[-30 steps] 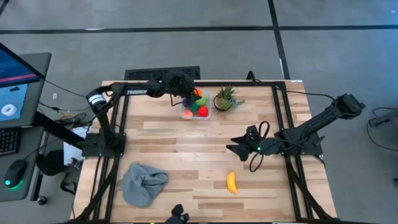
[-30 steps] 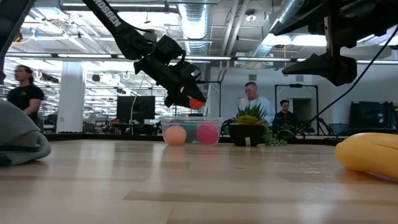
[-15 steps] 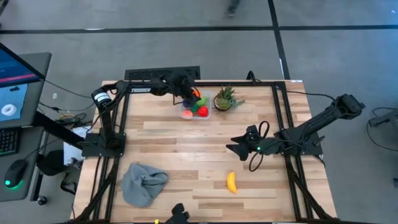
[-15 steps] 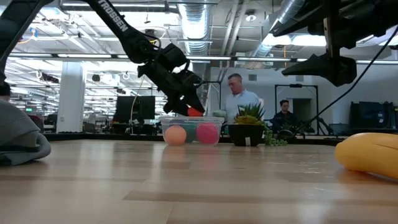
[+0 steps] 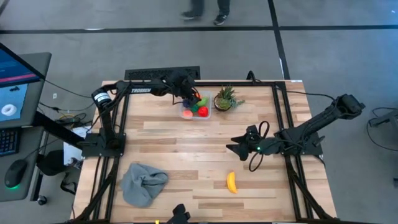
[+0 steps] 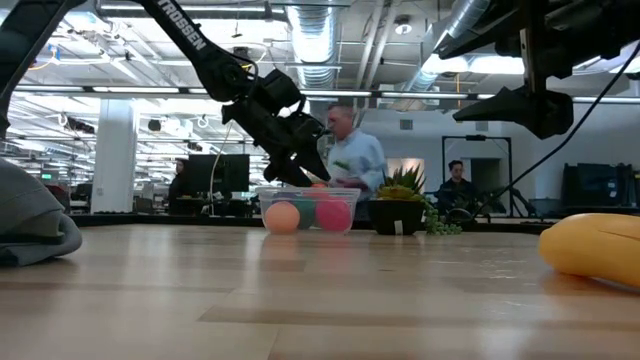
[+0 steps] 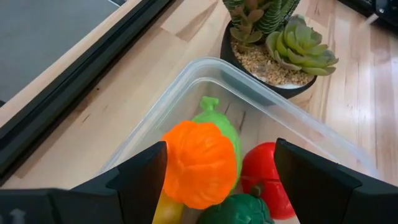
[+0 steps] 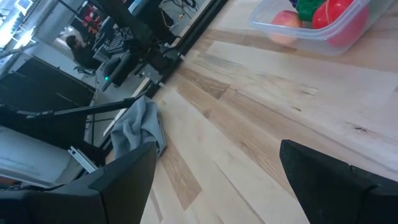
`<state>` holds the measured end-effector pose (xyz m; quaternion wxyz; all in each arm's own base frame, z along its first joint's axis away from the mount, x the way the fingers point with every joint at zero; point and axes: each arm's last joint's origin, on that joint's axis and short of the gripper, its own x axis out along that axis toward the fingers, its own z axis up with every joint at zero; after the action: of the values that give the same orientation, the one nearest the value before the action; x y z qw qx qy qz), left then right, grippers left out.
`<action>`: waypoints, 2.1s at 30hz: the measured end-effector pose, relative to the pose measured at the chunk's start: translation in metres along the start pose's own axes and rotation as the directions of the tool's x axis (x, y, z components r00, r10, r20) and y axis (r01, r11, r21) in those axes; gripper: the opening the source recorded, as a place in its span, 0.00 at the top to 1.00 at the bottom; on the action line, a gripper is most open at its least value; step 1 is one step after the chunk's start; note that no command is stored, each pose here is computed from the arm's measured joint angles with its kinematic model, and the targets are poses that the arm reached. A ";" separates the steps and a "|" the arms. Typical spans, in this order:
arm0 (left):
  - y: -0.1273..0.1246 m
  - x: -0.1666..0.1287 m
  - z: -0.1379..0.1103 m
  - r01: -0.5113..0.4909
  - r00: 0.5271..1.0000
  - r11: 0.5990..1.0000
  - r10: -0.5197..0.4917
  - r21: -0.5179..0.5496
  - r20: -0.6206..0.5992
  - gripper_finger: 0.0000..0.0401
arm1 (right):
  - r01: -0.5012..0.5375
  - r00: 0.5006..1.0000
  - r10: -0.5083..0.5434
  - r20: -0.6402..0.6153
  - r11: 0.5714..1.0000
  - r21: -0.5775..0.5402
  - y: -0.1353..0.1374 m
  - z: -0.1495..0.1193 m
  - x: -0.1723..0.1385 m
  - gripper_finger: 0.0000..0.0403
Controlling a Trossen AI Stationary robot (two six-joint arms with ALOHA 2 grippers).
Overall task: Pick and placing Produce into tupperware
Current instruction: Put the yellow banana into the transparent container
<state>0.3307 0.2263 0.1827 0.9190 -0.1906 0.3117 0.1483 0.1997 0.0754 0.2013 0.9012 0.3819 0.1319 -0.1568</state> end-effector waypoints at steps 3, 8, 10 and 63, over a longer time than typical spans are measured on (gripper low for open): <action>-0.001 -0.001 0.005 0.013 1.000 1.000 -0.013 0.003 0.006 0.29 | -0.002 1.000 0.002 -0.002 1.000 0.001 0.000 0.000 0.000 0.10; -0.008 -0.012 0.024 0.083 0.997 0.996 -0.083 0.043 0.000 0.29 | -0.027 0.997 0.028 -0.067 0.999 0.020 0.001 -0.004 -0.002 0.10; -0.012 -0.022 0.033 0.104 0.995 0.991 -0.104 0.078 -0.010 0.29 | -0.041 0.993 0.045 -0.109 0.999 0.036 0.002 -0.008 -0.004 0.10; -0.113 -0.212 -0.087 0.053 0.996 0.990 -0.043 0.131 -0.081 0.29 | 0.568 0.783 -0.446 -0.434 0.796 0.207 0.111 -0.120 0.002 0.21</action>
<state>0.1681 0.0554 0.2812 0.9201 -0.1418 0.3519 0.0974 0.2297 0.2359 0.1917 0.7071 0.4974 0.3675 -0.3428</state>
